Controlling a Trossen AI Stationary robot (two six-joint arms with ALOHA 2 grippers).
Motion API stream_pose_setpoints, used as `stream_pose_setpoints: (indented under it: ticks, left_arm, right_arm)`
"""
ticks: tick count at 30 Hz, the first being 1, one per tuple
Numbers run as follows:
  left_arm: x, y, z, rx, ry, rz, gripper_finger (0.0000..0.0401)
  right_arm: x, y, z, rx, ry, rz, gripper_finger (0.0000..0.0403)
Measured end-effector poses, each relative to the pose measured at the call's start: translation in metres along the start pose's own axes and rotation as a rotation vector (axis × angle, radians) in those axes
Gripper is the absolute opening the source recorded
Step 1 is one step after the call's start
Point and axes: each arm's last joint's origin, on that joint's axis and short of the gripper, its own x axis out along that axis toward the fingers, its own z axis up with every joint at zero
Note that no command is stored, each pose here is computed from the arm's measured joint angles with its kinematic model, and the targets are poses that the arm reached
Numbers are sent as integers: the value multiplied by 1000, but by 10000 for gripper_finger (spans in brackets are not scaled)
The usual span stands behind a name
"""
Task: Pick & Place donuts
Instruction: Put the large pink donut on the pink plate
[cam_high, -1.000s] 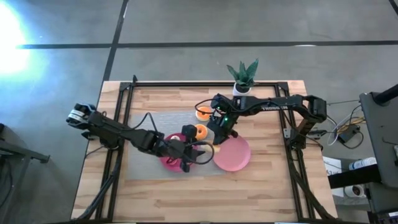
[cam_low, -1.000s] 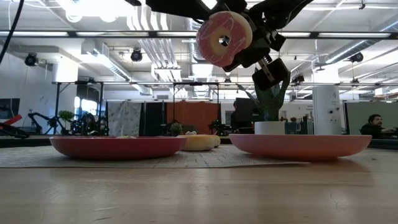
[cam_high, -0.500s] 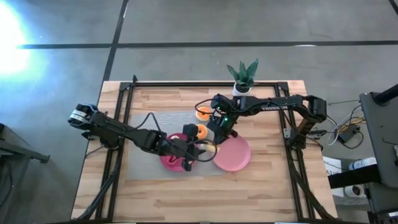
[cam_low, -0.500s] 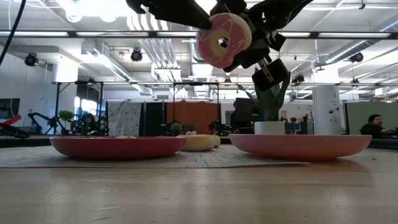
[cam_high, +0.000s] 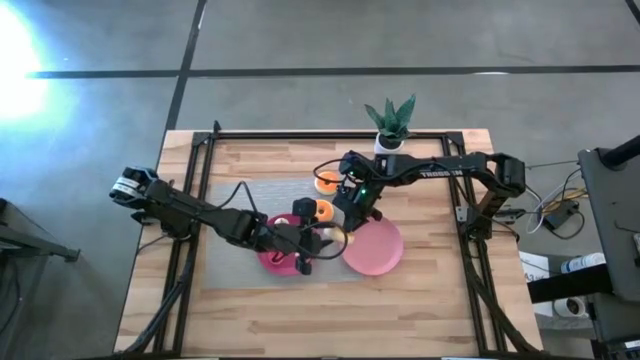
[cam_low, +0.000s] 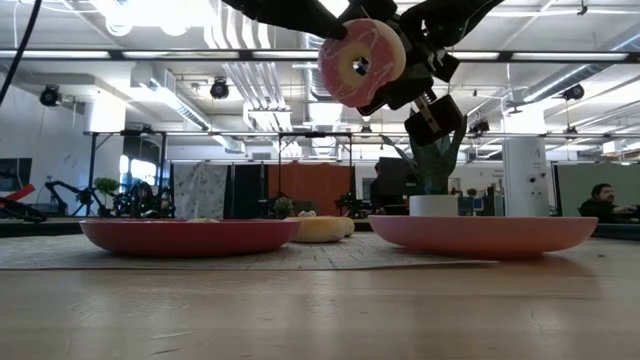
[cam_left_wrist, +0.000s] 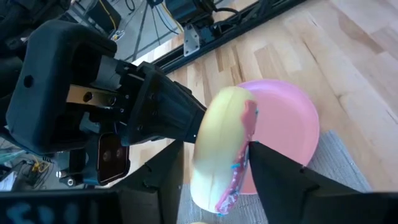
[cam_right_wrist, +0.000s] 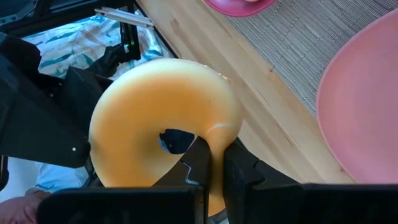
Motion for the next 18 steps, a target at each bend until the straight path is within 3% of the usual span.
stream_pose_setpoints:
  ticks: [7,12,18]
  left_arm:
    - [0,0,0,-2,-3,1,207]
    - [0,-2,0,-4,-20,-67,210]
    - [5,-2,-3,3,-7,-74,210]
  right_arm:
    - [0,0,0,-4,-1,0,13]
    - [0,0,0,-5,-1,0,13]
    - [0,0,0,-3,-1,-1,13]
